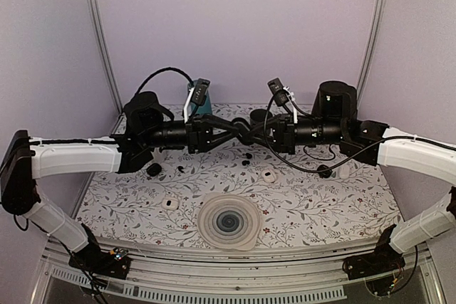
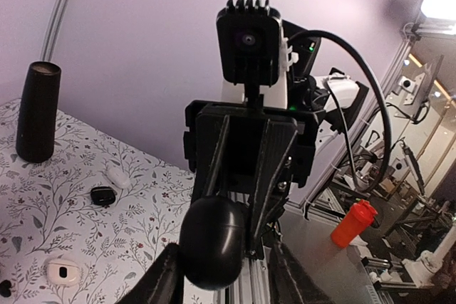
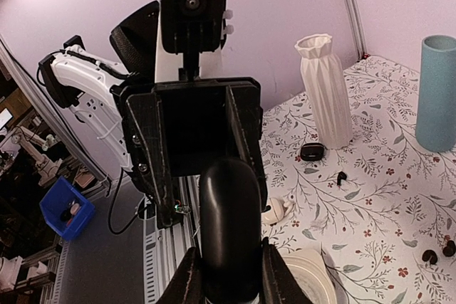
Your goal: Insert the wireless bluetooth earbuds into the charging case
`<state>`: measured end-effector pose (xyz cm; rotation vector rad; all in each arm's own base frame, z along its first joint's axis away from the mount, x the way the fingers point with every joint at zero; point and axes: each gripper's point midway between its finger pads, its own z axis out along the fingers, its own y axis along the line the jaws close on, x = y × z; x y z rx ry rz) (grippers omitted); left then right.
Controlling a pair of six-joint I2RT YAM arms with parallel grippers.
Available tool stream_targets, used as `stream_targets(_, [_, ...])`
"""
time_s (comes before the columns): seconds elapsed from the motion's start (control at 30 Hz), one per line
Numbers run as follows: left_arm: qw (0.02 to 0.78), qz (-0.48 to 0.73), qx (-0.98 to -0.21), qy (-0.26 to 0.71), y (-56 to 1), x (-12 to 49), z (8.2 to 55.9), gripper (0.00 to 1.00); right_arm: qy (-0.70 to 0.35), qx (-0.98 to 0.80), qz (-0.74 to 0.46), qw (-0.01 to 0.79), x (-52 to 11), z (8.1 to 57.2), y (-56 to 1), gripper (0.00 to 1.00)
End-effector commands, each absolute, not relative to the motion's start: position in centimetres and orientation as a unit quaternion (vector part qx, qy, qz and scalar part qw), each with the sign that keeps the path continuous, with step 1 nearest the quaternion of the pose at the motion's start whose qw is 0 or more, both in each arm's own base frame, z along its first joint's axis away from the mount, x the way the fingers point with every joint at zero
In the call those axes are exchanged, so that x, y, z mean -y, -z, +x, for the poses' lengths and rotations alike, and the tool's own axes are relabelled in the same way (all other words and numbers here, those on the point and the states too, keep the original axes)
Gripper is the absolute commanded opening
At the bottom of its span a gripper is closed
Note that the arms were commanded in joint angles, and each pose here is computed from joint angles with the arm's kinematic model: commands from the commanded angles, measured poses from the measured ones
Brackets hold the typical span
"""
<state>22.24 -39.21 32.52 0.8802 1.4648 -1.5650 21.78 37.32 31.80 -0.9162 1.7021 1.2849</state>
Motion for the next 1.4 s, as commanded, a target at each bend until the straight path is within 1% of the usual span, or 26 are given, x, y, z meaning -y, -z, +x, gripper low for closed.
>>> stream_targets(0.0, [0.406, 0.364, -0.551, 0.632, -34.3, 39.3, 21.7, 0.40, -0.509, -0.661, -0.366, 0.413, -37.8, 22.0, -33.1, 0.04])
stream_targets(0.17, [0.405, 0.365, -0.550, 0.633, -34.3, 39.3, 21.6, 0.32, -0.509, -0.662, -0.370, 0.406, -38.0, 21.9, -32.8, 0.04])
stream_targets(0.3, [0.401, 0.369, -0.549, 0.634, -34.3, 39.5, 21.4, 0.30, -0.508, -0.665, -0.371, 0.403, -38.1, 22.0, -32.6, 0.04])
stream_targets(0.6, [0.390, 0.378, -0.546, 0.638, -34.1, 39.9, 21.0, 0.28, -0.506, -0.667, -0.371, 0.401, -38.1, 22.1, -32.5, 0.04])
stream_targets(0.77, [0.386, 0.380, -0.546, 0.639, -33.9, 40.0, 20.9, 0.25, -0.504, -0.669, -0.370, 0.403, -38.1, 22.2, -32.4, 0.04])
stream_targets(0.87, [0.382, 0.385, -0.543, 0.641, -33.9, 40.1, 20.6, 0.26, -0.504, -0.670, -0.370, 0.400, -38.2, 22.2, -32.3, 0.04])
stream_targets(1.07, [0.379, 0.390, -0.540, 0.642, -33.8, 40.1, 20.3, 0.30, -0.502, -0.671, -0.367, 0.403, -38.1, 22.3, -32.4, 0.04])
stream_targets(1.27, [0.378, 0.396, -0.535, 0.643, -33.8, 40.0, 20.0, 0.37, -0.498, -0.675, -0.366, 0.404, -38.0, 22.5, -32.3, 0.04])
stream_targets(1.3, [0.378, 0.397, -0.534, 0.643, -33.8, 39.9, 19.9, 0.37, -0.497, -0.675, -0.365, 0.405, -38.1, 22.5, -32.3, 0.04])
stream_targets(1.37, [0.381, 0.397, -0.534, 0.643, -33.9, 39.8, 19.9, 0.34, -0.496, -0.676, -0.364, 0.406, -38.0, 22.6, -32.3, 0.04])
